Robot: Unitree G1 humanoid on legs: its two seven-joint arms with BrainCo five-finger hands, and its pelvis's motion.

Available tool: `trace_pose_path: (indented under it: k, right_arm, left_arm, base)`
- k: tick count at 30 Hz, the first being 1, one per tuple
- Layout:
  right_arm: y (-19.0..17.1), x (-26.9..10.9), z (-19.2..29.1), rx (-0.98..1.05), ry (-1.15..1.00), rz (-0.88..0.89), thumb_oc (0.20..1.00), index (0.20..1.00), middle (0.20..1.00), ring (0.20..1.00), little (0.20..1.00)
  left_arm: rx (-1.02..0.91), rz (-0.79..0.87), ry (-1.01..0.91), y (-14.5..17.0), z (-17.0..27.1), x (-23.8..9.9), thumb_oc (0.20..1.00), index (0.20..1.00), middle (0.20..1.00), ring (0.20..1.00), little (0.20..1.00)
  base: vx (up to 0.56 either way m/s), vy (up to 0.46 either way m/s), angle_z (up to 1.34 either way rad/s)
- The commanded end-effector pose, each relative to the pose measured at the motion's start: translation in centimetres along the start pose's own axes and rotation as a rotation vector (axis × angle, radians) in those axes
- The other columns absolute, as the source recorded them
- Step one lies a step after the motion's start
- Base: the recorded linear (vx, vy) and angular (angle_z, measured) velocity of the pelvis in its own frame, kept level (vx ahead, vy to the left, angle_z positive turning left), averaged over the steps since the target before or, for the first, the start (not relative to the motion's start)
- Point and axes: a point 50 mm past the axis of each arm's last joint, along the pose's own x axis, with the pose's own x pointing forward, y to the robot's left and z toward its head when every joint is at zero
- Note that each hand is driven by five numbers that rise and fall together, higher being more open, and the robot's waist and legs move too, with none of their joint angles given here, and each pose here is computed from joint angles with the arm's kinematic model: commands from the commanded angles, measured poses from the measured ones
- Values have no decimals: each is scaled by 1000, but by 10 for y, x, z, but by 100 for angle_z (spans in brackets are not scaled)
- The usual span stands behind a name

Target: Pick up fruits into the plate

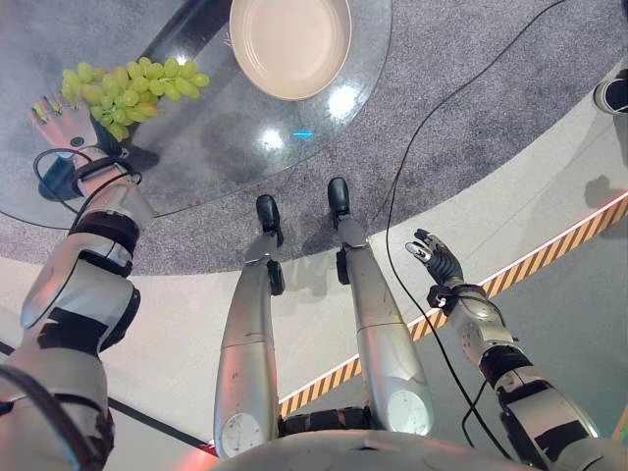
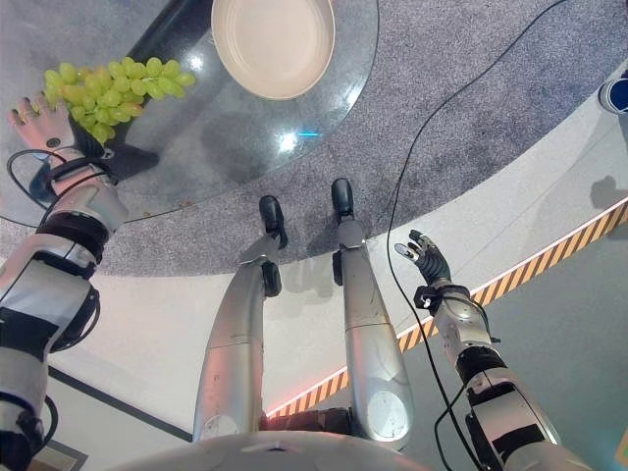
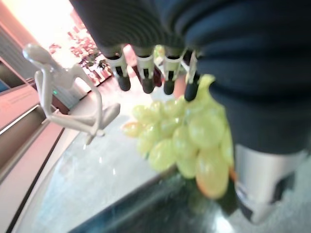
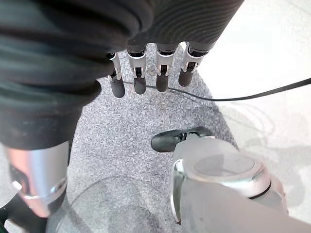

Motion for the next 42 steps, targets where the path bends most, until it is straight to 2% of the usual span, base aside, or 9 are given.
trace_pose_path:
  k: [1,11,27,28,29,42]
  right_arm:
    - [3,-12,-15,36,1,15,1000,1000,1000,1000,1000]
    - [4,-13,-14,48,-17,20,1000,1000,1000,1000,1000]
    - [1,-9,-6,65,-47,20,1000,1000,1000,1000,1000]
    - [3,-9,-5,68,-53,23,1000,1000,1000,1000,1000]
    - [3,-9,-5,71,-56,26,1000,1000,1000,1000,1000]
    - [9,-5,6,93,-110,53,1000,1000,1000,1000,1000]
  left_arm:
    - [-3,97,115,12,-33,12,1000,1000,1000,1000,1000]
    - [-64,146,89,20,-26,15,1000,1000,1000,1000,1000]
    - [-12,42,59,30,-8,24,1000,1000,1000,1000,1000]
    - [-15,29,65,30,-8,24,733,733,733,733,733]
    - [-14,16,70,29,-8,24,200,200,200,200,200]
    - [-1,-43,104,20,-10,21,200,200,200,200,200]
  base:
    - [0,0,0]
    - [0,0,0]
    - [2,10,-2]
    - [0,0,0]
    - [0,0,0]
    - [0,3,-1]
